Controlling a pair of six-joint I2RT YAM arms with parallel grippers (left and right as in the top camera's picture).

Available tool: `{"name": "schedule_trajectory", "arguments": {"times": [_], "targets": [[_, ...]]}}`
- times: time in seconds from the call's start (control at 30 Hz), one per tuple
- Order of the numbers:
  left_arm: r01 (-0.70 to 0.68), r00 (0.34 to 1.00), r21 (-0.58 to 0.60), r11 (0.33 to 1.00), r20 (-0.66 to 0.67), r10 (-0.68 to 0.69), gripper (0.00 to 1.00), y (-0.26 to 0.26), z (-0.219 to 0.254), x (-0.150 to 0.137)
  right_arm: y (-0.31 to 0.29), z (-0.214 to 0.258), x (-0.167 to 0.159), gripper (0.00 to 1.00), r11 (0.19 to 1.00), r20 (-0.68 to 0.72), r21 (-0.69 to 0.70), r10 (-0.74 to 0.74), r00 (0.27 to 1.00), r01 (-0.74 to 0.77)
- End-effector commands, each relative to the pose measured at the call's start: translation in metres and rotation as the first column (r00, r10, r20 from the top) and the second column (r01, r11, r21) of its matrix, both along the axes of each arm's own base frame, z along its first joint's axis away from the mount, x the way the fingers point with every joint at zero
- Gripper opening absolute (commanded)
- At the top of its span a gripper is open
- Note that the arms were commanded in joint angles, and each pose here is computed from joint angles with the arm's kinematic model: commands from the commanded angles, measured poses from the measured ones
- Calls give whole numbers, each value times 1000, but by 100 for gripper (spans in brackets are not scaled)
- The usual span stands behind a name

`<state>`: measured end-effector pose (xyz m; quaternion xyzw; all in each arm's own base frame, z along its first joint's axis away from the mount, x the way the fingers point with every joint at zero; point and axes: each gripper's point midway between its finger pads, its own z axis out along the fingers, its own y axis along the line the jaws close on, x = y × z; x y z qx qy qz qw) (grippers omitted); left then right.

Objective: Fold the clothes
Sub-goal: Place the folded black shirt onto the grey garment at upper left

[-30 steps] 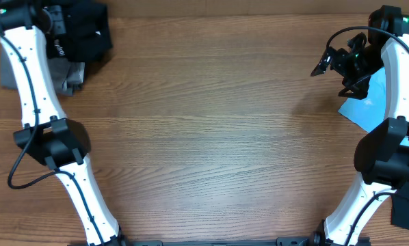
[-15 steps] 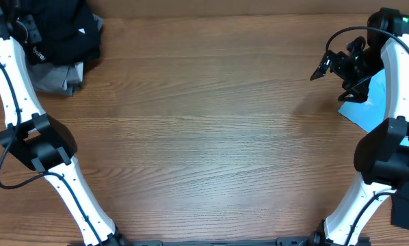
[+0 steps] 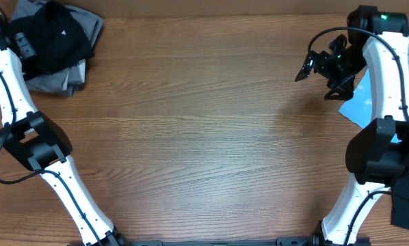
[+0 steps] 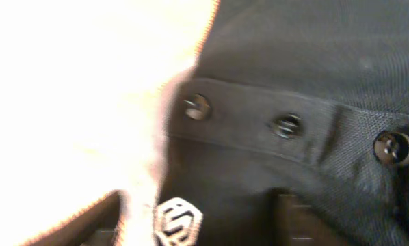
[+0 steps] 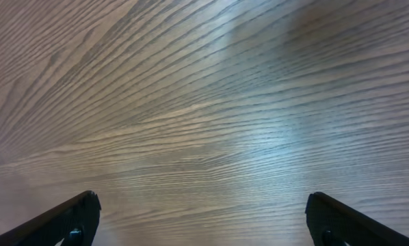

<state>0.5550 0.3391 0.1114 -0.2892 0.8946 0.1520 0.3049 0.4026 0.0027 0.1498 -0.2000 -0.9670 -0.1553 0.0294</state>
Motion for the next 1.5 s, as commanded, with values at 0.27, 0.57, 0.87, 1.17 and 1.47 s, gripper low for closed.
{"name": "schedule_trajectory", "arguments": {"times": [0.27,0.57,0.87,1.17,1.47], "targets": [[3,978,79,997,206,-19,100,-41,152,-6,-12,34,10,100,981,120,-122,-139,983,153],[412,865,-75,908,346,-364,100,-203,236,-10,-27,132,-42,100,944,332,-206,-180,926,257],[602,786,-189,776,316,-532,100,-310,218,-9,8,220,-125,100,928,562,-234,-114,819,289],[643,755,-189,742,316,-574,100,-339,218,-8,28,244,-154,100,961,630,-143,-96,770,237],[644,755,-189,741,316,-575,100,-340,218,-8,35,242,-154,100,965,630,-259,138,764,39]]}}
